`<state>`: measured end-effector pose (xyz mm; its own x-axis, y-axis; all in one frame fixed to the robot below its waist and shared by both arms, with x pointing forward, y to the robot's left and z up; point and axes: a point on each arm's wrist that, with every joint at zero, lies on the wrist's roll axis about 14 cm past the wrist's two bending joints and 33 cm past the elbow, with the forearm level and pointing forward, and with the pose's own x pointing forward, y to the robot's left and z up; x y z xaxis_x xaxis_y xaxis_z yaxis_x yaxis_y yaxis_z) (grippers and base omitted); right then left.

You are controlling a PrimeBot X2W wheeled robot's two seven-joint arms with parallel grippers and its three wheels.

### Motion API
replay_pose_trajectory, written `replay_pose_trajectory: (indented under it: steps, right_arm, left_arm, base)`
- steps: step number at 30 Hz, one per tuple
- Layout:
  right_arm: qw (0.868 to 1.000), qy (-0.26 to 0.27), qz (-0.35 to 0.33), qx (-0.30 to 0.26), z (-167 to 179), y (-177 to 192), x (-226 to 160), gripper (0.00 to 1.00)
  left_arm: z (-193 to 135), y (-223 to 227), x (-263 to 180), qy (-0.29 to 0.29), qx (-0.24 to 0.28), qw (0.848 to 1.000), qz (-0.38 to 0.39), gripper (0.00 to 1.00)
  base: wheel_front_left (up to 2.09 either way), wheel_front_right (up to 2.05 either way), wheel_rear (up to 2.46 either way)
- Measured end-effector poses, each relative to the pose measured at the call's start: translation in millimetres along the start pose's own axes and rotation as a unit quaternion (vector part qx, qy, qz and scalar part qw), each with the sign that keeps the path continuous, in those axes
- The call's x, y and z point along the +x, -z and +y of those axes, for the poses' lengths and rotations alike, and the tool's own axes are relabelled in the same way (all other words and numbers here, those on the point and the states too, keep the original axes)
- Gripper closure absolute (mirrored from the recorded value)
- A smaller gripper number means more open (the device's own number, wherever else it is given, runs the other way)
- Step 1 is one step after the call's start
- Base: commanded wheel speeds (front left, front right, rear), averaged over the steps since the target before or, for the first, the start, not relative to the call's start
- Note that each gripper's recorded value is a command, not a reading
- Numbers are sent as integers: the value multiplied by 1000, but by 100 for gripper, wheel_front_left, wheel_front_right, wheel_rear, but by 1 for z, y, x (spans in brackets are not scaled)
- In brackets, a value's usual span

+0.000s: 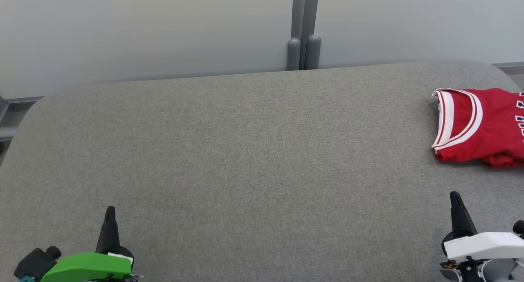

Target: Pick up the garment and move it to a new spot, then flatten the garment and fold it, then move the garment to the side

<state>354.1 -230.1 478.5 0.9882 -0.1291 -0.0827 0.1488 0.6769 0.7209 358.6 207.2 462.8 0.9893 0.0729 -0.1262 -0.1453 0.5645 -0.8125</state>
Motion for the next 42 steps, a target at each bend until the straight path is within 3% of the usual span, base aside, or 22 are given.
replay_pose_trajectory:
  steps: [19, 42]
  right_arm:
    - [993, -11, 11, 119, 10, 2, 9, 100]
    - [969, -30, 27, 242, 23, 3, 17, 100]
  left_arm:
    - [-12, -4, 8, 15, -95, 995, 2, 100]
    - [-27, -8, 15, 36, -193, 981, 10, 100]
  base:
    - [0, 0, 0]
    - [0, 0, 0]
